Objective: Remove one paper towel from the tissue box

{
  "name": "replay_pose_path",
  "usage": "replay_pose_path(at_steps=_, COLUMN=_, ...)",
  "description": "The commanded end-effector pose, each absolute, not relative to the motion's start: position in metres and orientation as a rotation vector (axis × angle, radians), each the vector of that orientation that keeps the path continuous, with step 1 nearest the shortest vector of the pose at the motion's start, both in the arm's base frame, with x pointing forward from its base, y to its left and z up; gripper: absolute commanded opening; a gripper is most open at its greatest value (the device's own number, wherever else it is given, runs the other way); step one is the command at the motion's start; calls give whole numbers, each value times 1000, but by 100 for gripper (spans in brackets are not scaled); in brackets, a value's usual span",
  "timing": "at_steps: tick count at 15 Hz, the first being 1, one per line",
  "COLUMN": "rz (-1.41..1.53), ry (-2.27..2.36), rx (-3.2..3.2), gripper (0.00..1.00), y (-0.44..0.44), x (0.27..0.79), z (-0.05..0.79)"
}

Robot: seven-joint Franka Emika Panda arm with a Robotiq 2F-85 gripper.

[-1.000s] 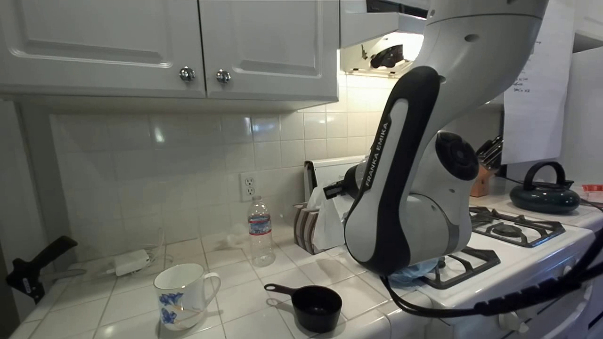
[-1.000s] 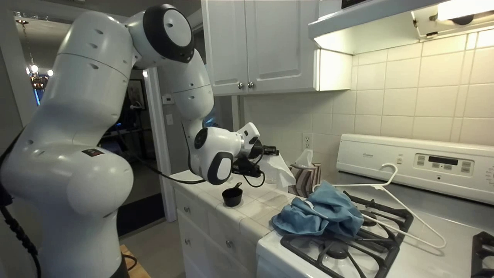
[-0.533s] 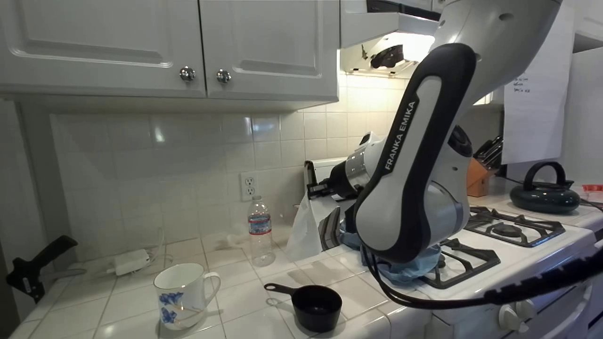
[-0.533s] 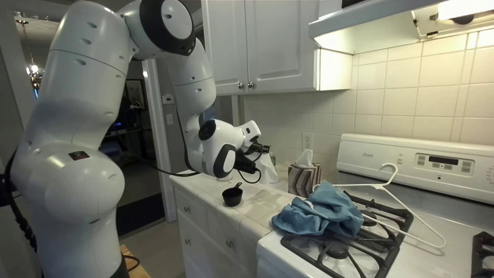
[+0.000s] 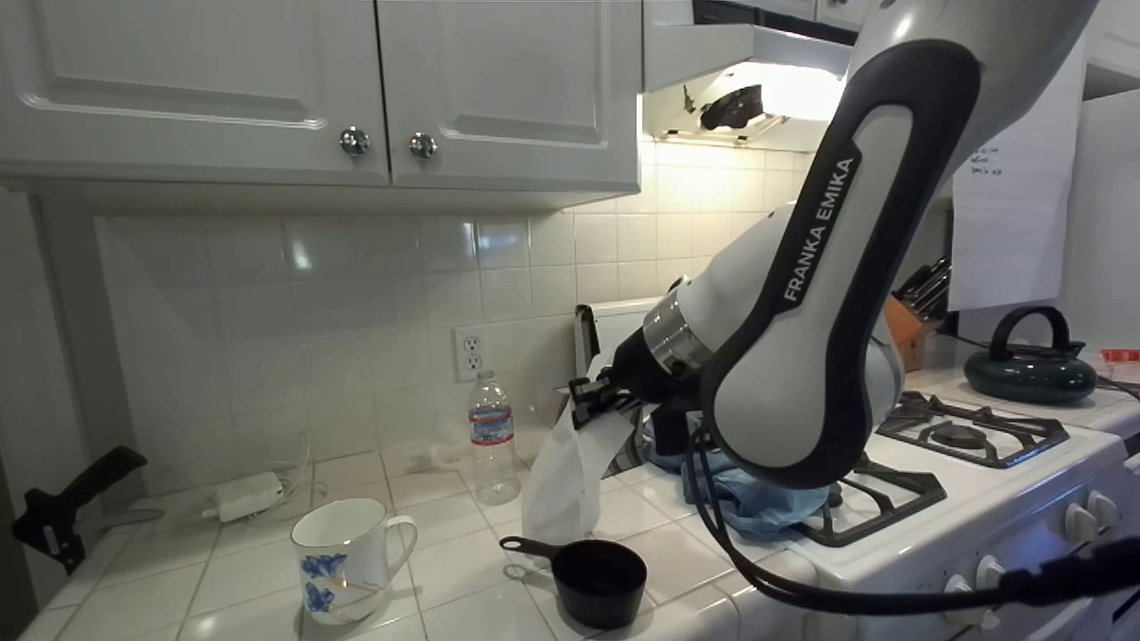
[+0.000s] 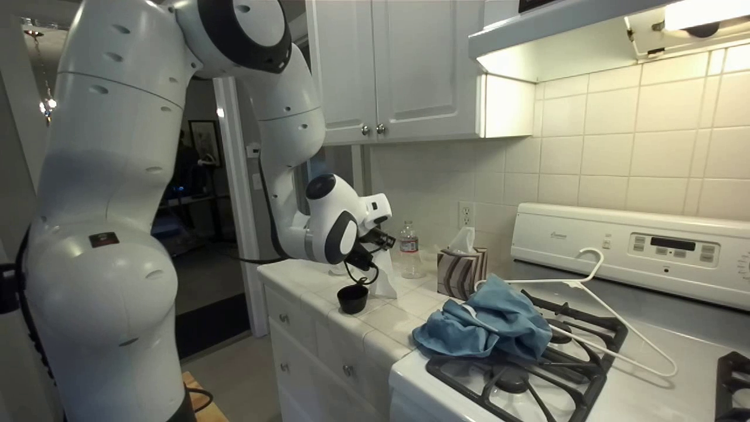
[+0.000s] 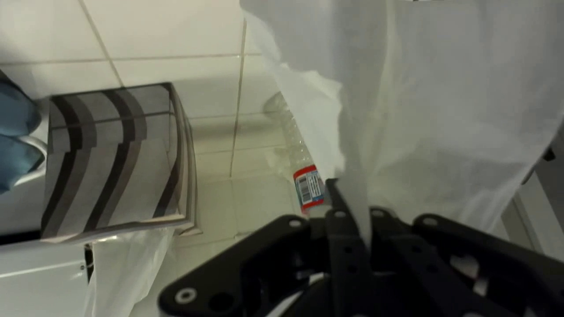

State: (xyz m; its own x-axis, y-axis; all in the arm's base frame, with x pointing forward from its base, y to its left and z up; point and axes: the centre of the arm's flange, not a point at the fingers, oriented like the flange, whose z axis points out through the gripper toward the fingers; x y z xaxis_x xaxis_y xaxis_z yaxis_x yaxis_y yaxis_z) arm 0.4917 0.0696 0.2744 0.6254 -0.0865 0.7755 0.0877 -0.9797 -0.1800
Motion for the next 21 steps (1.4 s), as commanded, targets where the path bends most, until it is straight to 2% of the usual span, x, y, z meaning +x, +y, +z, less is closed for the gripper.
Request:
replay_pose_path(at_steps=1, rz=-1149, ry=3, rx=-2718, gripper=0, y=63, x=472, z=302)
replay_pose_path(at_steps=13, rz=-1137, ry=15, rx=-2800, gripper=0, y=38, x=441, z=349)
replay_pose_path(at_steps=20, rz=-1151, ry=-92, rx=-2817, gripper=0, y=71, x=444, z=370)
replay_pose_path(at_steps=21, rz=-1157, ry=-76, rx=-2799, gripper=0, y=68, x=450, z=351)
